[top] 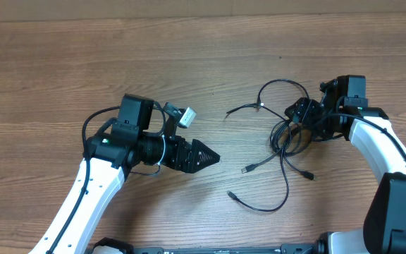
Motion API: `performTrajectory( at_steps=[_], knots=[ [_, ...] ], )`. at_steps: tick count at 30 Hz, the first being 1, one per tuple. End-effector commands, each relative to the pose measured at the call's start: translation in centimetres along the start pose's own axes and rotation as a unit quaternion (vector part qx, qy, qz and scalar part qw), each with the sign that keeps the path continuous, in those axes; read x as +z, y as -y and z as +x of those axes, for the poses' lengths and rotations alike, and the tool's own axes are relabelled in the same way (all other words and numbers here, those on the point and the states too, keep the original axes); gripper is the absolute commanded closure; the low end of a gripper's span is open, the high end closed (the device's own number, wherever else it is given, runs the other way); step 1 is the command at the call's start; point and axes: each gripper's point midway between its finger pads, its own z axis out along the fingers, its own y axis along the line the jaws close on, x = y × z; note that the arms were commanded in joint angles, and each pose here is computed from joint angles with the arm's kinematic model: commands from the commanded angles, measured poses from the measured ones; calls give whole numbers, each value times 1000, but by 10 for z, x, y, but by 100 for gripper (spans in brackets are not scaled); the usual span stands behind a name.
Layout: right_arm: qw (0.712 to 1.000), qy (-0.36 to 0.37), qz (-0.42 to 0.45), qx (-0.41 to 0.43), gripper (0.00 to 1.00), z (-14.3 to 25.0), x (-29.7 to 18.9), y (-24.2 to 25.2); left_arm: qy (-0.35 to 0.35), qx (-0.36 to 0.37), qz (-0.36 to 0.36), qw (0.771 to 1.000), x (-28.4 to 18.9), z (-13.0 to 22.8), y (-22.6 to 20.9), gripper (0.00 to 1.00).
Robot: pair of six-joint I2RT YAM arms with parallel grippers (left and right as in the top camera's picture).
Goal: Untangle cables
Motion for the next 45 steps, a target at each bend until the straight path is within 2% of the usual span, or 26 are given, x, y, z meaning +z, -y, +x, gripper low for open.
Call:
performTrajectory(
  at_steps=[1,10,18,24,30,33,38,40,42,45],
  knots=[
    [1000,0,8,2,23,1,3,4,11,17,-1,1000,-4,-7,9,3],
    [1000,0,8,2,23,1,3,4,13,16,-11,1000,-4,-8,6,1],
    [1000,-4,9,19,19,2,7,6,14,16,-14,1000,-4,-8,5,0],
    [998,-29,19,55,9,9,29,18,14,16,-14,1000,-4,-8,5,0],
    [994,-69,-7,79,9,22,58,20,14,14,-14,1000,-4,-8,5,0],
    [993,-79,-30,80,21,24,65,15,14,14,-14,1000,-4,-8,5,0],
    [992,-87,-58,73,65,27,65,2,14,13,-14,1000,-4,-8,5,0],
    [990,-97,-72,68,77,32,66,-7,14,13,-14,1000,-4,-8,5,0],
    [988,-111,-91,58,81,39,67,-21,14,13,-14,1000,-4,-8,5,0],
    [982,-140,-123,36,81,56,68,-47,14,13,-14,1000,-4,-8,5,0]
  ],
)
